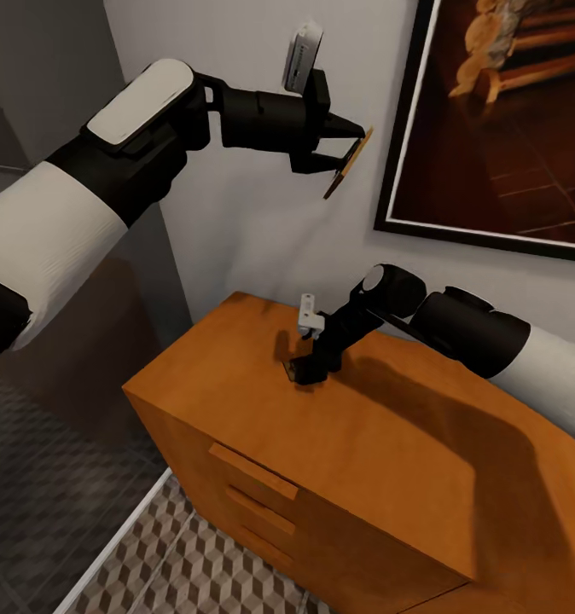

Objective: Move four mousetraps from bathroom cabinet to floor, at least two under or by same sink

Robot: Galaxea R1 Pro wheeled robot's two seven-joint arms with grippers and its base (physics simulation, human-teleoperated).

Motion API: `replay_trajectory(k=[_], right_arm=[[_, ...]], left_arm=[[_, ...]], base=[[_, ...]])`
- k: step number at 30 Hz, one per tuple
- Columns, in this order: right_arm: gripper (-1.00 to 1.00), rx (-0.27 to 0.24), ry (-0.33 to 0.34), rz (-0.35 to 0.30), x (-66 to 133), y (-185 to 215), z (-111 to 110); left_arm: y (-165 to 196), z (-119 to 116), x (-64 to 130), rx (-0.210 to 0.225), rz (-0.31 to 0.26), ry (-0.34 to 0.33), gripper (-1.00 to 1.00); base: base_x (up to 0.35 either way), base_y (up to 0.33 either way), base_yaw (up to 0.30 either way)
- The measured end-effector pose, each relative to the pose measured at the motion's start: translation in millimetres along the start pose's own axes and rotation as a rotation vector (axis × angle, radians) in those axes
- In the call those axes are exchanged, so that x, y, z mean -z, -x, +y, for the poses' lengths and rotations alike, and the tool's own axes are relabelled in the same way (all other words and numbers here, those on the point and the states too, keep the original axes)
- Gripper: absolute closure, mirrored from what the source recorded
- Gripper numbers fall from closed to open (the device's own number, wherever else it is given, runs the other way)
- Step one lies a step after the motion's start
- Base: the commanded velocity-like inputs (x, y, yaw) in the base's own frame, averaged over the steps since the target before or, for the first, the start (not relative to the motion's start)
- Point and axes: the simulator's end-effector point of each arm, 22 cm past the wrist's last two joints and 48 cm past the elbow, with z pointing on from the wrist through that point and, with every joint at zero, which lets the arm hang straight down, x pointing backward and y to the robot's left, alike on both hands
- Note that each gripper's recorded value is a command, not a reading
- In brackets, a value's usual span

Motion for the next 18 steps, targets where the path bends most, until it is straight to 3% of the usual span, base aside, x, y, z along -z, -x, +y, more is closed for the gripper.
replay_trajectory(k=[18], right_arm=[[-1.00, 0.025, 0.000, -0.015, 0.4, 1.0, -0.7]], left_arm=[[-1.0, 2.1, -0.6, 0.000, 0.003, 0.005, 1.00]], base=[[0.004, -0.012, 0.000]])
